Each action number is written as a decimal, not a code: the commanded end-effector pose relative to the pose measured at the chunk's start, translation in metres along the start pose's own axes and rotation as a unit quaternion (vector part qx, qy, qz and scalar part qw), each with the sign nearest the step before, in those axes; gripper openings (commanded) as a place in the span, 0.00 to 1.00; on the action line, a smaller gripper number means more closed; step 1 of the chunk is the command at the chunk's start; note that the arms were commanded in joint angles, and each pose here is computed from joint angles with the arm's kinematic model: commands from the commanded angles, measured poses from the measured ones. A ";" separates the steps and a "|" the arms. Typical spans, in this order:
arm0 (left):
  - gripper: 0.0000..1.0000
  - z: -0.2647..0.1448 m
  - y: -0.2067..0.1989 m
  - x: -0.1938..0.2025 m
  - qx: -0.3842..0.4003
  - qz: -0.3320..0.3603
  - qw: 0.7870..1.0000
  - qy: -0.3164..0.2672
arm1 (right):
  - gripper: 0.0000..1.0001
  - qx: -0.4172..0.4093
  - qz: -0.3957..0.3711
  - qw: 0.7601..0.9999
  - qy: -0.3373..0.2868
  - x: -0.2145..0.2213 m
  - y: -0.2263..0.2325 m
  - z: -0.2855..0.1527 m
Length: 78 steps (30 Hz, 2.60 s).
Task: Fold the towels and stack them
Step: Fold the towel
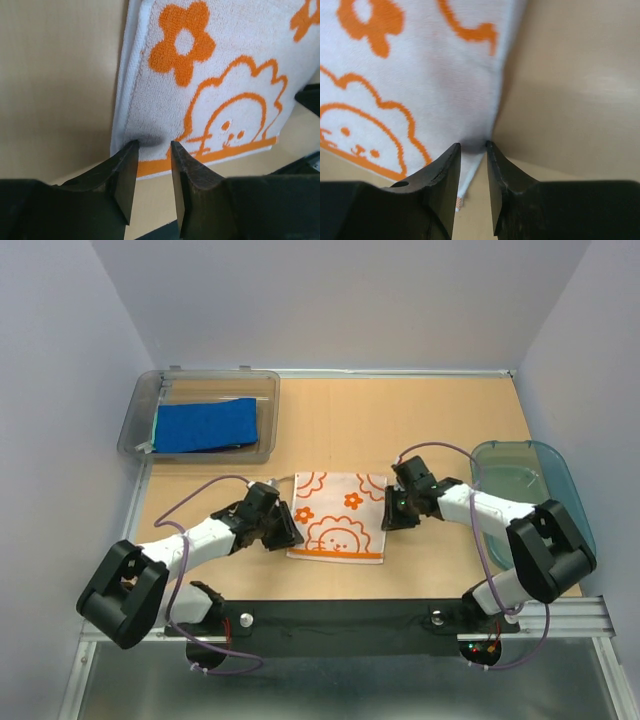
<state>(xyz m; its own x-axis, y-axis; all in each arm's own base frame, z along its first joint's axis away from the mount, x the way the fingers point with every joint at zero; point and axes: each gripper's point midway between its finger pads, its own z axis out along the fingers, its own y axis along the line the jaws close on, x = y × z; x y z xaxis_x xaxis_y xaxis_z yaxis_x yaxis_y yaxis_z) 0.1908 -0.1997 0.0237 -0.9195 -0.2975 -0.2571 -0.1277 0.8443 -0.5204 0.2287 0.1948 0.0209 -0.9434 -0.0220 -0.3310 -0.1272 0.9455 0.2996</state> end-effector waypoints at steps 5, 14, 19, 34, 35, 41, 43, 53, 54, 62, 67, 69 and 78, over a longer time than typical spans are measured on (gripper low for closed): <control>0.56 -0.023 -0.056 0.010 0.096 0.006 0.995 -0.022 | 0.33 0.067 0.055 0.991 -0.106 -0.058 -0.071 -0.030; 0.69 -0.056 -0.096 -0.055 0.138 0.031 0.976 -0.166 | 0.38 -0.085 0.061 0.963 -0.248 -0.145 -0.003 -0.083; 0.68 -0.049 -0.112 -0.131 0.167 0.031 0.960 -0.223 | 0.41 -0.221 0.091 0.915 -0.325 -0.186 0.037 -0.085; 0.53 0.043 -0.121 -0.171 0.158 0.031 0.970 -0.180 | 0.41 -0.264 0.109 0.910 -0.300 -0.179 0.038 0.003; 0.52 0.046 -0.115 -0.167 0.154 0.026 0.972 -0.178 | 0.41 -0.257 0.118 0.913 -0.295 -0.172 0.032 0.011; 0.50 0.056 -0.070 -0.159 0.124 -0.015 0.972 -0.201 | 0.41 -0.199 0.157 0.922 -0.292 -0.133 -0.008 0.045; 0.49 0.054 -0.059 -0.161 0.113 -0.023 0.969 -0.216 | 0.40 -0.184 0.165 0.920 -0.305 -0.131 -0.017 0.045; 0.50 0.011 -0.053 -0.183 0.116 -0.044 0.953 -0.278 | 0.40 -0.152 0.111 0.921 -0.342 -0.145 -0.037 0.015; 0.50 0.007 -0.058 -0.184 0.122 -0.033 0.953 -0.276 | 0.40 -0.142 0.099 0.924 -0.342 -0.151 -0.037 0.010; 0.69 -0.042 -0.074 -0.190 0.072 0.080 0.958 -0.264 | 0.40 -0.011 -0.067 0.959 -0.277 -0.166 -0.056 -0.017; 0.95 -0.083 -0.087 -0.203 0.045 0.162 0.946 -0.279 | 0.40 0.009 -0.125 0.971 -0.205 -0.161 -0.060 -0.017; 0.96 -0.092 -0.088 -0.206 0.031 0.209 0.937 -0.280 | 0.40 0.004 -0.150 0.972 -0.181 -0.158 -0.059 -0.013; 0.96 -0.094 -0.096 -0.210 0.019 0.324 0.913 -0.248 | 0.40 -0.022 -0.193 0.976 -0.102 -0.148 -0.054 0.000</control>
<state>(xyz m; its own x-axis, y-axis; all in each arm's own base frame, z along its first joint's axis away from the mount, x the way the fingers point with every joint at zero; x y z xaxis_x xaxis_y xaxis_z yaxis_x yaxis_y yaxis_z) 0.3597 -0.1739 0.2017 -0.5344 -0.0534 -0.8435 0.3080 0.9171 -0.2532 0.3800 0.1462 0.0512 -0.7392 -0.2245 -0.6349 -0.4100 0.8980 0.1598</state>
